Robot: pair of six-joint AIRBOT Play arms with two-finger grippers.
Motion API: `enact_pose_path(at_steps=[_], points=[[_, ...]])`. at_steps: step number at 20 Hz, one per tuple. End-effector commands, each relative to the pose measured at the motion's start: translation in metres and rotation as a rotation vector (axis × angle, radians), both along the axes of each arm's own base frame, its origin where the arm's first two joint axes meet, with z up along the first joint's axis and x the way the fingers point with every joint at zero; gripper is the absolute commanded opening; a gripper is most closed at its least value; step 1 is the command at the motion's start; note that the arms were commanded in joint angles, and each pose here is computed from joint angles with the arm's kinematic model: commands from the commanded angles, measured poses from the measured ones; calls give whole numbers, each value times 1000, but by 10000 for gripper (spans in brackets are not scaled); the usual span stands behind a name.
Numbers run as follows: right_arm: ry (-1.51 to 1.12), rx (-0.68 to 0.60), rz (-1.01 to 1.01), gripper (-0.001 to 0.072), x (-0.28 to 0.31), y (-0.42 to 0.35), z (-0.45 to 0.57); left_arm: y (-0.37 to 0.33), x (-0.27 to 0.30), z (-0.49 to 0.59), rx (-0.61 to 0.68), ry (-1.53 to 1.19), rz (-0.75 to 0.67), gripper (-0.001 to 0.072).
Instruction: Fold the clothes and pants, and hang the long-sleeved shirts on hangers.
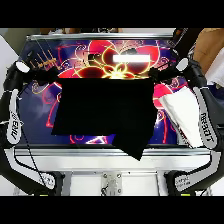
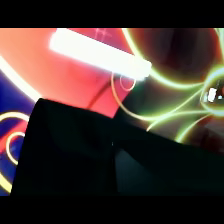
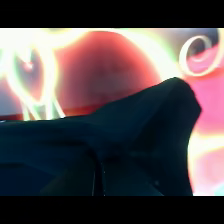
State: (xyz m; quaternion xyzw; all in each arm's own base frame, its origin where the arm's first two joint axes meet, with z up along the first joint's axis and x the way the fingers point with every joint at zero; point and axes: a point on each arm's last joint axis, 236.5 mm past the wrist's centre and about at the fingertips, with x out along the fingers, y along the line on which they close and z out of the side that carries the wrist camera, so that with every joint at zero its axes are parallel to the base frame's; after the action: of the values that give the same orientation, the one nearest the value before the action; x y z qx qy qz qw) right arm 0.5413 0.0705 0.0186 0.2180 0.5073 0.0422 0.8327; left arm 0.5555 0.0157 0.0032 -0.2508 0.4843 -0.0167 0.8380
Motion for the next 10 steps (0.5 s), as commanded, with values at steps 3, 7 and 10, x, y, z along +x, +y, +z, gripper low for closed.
enact_pose_path(at_steps=[3, 7, 10], points=[[87, -151, 69, 9, -39, -8, -19, -3, -35, -32, 17, 68, -25, 6], [198, -205, 113, 9, -80, 2, -56, -6, -69, -63, 11, 139, -14, 7], [268, -208, 117, 9, -101, 6, -78, -10, -92, -89, 8, 204, -33, 7]])
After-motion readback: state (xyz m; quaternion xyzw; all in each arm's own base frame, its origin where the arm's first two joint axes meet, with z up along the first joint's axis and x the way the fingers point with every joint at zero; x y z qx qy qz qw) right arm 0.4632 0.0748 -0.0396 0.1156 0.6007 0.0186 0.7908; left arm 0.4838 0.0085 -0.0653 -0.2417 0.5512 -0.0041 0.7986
